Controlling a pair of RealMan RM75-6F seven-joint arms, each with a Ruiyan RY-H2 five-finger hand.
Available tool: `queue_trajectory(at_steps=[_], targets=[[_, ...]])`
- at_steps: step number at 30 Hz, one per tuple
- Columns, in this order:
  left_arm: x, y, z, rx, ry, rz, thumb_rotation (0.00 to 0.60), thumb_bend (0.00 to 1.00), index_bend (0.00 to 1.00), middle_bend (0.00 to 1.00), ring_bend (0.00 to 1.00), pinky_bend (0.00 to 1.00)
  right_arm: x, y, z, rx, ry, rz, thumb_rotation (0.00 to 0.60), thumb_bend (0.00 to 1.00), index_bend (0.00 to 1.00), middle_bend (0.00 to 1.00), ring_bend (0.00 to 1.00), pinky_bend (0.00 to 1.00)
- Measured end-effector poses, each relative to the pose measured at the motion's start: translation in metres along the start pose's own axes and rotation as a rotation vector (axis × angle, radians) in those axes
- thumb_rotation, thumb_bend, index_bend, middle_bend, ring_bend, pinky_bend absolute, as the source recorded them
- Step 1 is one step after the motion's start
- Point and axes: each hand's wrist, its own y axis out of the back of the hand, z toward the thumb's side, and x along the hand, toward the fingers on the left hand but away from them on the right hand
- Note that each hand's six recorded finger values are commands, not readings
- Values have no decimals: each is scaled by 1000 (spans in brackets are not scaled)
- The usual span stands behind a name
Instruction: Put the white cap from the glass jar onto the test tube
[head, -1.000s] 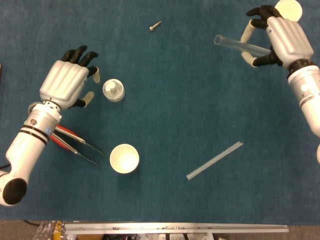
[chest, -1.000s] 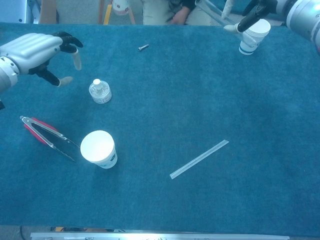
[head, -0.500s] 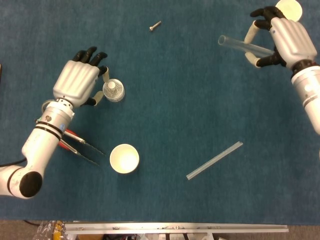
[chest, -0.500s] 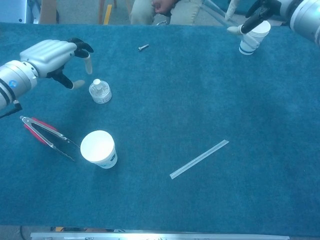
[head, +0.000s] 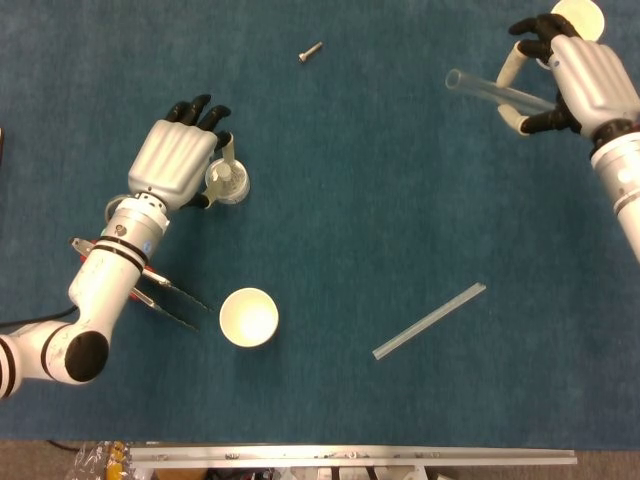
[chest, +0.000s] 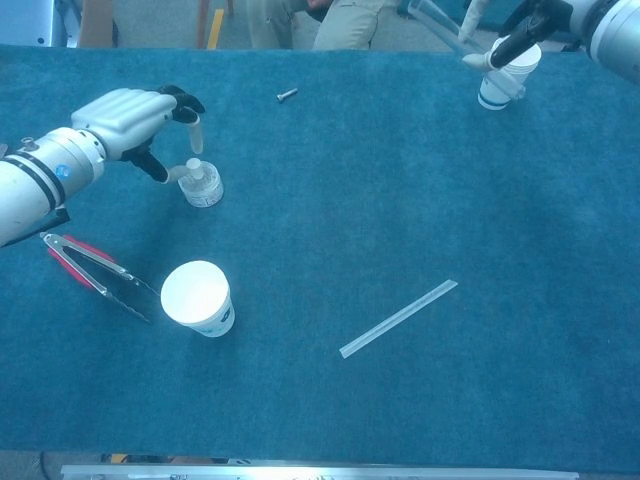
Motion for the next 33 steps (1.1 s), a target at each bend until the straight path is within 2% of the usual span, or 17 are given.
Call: queue_trajectory(at_steps=[33], targets=[[14, -16, -2, -30, 39, -28, 600, 322, 433, 123, 0, 21, -2, -2, -9, -13, -12, 9, 600, 261, 637, 214, 87, 280]])
